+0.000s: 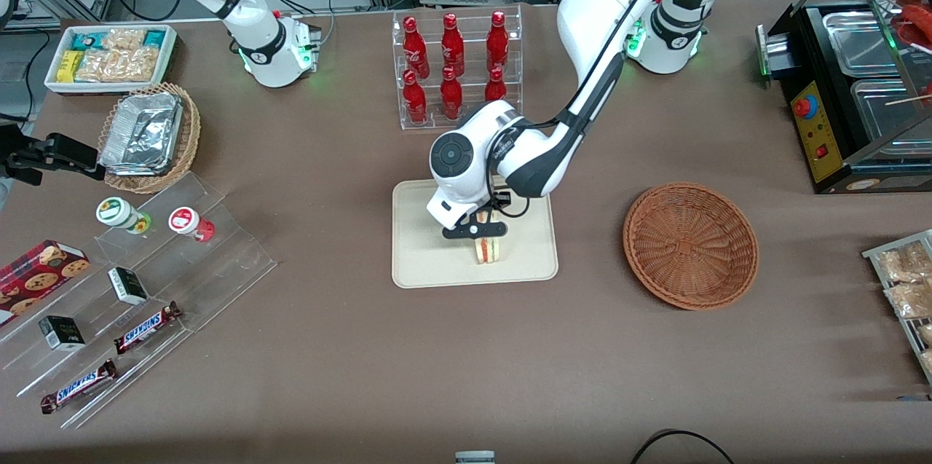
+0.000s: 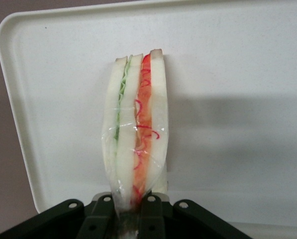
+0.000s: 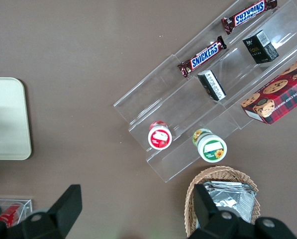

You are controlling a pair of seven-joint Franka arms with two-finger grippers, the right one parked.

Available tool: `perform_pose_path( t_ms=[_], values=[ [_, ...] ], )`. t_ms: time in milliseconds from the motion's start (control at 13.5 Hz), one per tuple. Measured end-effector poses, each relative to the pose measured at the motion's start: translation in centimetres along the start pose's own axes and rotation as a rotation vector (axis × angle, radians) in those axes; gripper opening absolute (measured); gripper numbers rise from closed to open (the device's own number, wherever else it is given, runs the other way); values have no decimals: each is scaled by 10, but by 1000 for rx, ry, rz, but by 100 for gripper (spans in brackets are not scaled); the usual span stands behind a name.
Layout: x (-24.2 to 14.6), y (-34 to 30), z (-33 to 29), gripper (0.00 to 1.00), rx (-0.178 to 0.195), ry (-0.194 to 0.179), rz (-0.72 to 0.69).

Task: Place sandwich from basket to tray
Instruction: 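Lower the sandwich onto the tray and open the left gripper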

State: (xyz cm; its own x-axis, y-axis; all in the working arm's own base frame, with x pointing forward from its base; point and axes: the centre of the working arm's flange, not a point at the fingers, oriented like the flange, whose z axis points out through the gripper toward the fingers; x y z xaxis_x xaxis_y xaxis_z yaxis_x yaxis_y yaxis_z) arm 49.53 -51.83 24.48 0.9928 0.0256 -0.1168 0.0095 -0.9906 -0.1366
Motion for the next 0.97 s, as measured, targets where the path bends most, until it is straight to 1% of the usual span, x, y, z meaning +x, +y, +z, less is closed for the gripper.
perform_pose_path(
  t_ms=[223, 520, 743, 818, 892, 966],
  values=[
    [0, 1, -1, 15, -3, 4, -10],
    [2, 4, -3, 15, -29, 25, -35],
    [3, 5, -2, 15, -36, 29, -42],
    [3, 5, -1, 20, -35, 29, -43],
    [3, 5, 2, 20, -34, 27, -44],
    [4, 6, 4, 26, -34, 26, -44]
  ],
)
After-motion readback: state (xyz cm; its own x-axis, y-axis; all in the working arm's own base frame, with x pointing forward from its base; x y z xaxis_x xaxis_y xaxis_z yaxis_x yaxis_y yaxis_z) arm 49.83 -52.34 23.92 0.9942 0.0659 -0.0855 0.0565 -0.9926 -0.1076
